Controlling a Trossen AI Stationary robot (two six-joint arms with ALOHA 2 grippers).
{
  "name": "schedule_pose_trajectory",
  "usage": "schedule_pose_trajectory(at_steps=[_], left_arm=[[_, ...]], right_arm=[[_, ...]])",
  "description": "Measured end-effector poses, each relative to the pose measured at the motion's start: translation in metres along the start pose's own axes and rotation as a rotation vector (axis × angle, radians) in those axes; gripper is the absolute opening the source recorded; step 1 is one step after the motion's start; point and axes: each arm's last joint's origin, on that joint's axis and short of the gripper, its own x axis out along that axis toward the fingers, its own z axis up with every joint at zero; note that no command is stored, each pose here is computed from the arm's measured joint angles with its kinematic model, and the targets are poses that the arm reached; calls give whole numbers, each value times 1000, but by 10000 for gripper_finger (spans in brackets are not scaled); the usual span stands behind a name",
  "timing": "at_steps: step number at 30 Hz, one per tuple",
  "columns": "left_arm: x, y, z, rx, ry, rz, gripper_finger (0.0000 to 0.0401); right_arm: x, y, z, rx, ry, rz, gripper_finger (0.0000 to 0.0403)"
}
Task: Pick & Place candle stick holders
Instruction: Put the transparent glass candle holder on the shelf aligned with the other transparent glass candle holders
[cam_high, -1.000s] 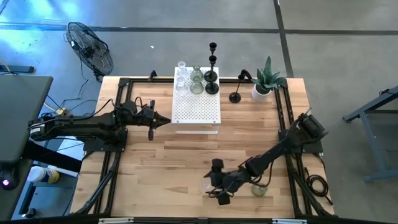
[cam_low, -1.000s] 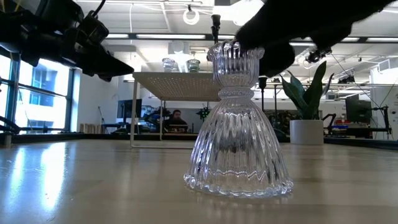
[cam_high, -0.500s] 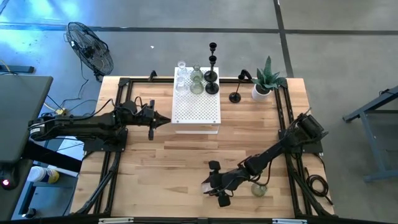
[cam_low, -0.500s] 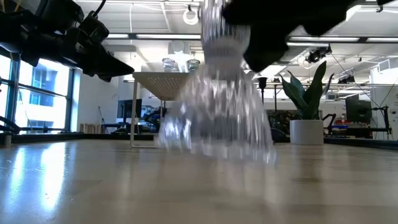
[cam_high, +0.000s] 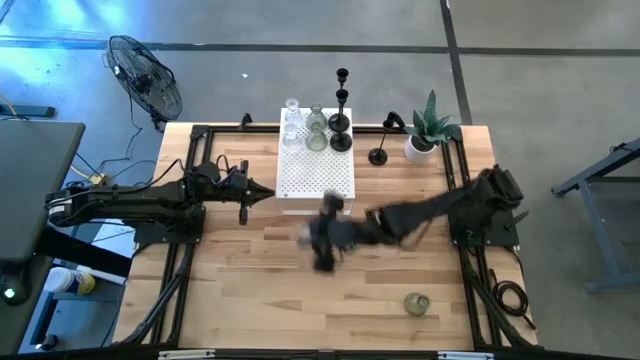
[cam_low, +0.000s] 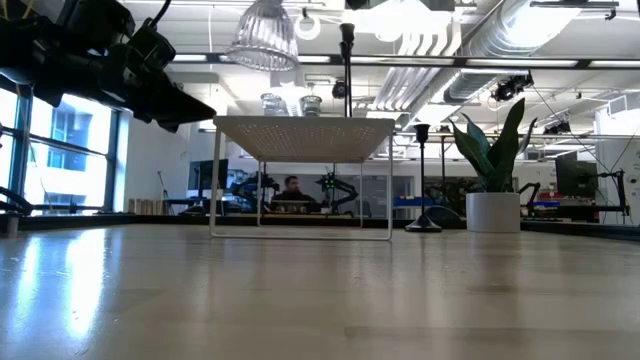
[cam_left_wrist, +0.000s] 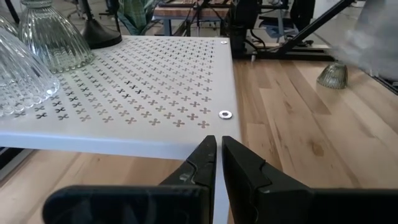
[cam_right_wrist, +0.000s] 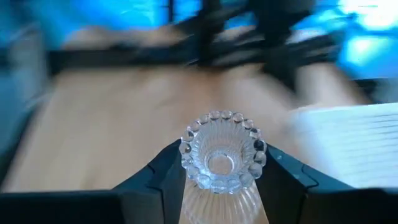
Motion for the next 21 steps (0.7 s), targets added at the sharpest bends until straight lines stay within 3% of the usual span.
schedule_pose_trajectory(at_steps=[4, 10, 15, 21], left_arm=[[0, 0, 0, -1, 1, 0, 23], [0, 0, -1, -10, 8, 1, 23], [0, 0, -1, -9, 6, 3, 23], [0, 0, 0, -8, -5, 4, 23]], right_arm=[[7, -53, 39, 112, -69, -118, 150], [21, -120, 40, 207, -34, -218, 153], [32, -146, 34, 220, -45, -245, 151], [48, -154, 32, 178, -69, -219, 153]])
